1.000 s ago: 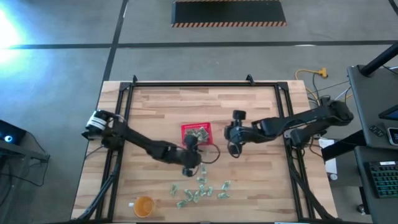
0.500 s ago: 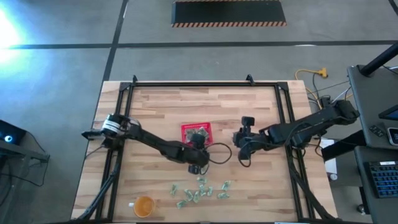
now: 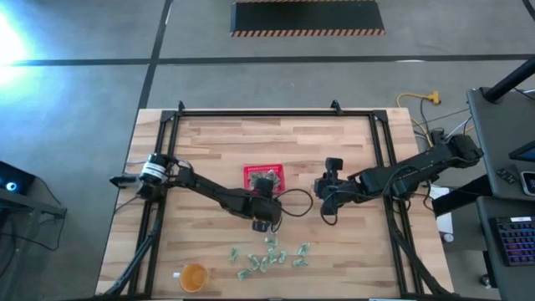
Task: Pick and place items into bin
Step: Put the stevia packet into the red bin
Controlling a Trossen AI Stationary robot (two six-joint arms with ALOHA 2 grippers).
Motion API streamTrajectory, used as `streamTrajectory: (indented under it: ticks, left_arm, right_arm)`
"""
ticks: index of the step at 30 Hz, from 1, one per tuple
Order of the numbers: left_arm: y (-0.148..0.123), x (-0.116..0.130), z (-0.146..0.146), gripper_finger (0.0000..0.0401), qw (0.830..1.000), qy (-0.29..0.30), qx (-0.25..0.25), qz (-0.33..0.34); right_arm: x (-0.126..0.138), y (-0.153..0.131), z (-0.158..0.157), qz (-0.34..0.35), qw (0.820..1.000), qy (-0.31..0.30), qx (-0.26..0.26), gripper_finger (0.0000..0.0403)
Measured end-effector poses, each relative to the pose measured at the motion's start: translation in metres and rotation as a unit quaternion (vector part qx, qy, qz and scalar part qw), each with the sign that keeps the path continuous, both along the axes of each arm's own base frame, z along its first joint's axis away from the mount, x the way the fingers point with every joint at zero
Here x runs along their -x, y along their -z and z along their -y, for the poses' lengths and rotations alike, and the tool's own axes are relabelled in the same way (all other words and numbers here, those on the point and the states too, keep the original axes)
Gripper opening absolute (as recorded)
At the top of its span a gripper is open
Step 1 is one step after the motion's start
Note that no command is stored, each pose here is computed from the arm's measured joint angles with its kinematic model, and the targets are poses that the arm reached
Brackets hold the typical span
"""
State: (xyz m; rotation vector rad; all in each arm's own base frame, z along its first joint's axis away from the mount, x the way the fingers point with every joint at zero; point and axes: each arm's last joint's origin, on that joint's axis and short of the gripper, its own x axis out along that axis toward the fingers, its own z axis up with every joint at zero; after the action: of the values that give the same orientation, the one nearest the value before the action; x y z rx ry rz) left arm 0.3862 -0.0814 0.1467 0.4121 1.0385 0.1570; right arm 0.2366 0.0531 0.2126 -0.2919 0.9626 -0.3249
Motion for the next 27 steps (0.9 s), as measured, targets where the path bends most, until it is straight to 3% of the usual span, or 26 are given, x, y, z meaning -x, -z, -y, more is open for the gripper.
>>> streamTrajectory:
  ticks: [18,27]
  left_arm:
    - [0.0025,0.0022,-0.0005,0.0071,0.999,0.005,0.028,-0.017]
    - [0.0017,0.0047,0.0012,0.0004,0.999,0.008,0.027,-0.023]
  right_arm:
    - [-0.002,-0.0019,-0.0004,0.01,1.0,-0.001,0.002,0.0068]
    - [-0.002,-0.0019,-0.0004,0.01,1.0,-0.001,0.002,0.0068]
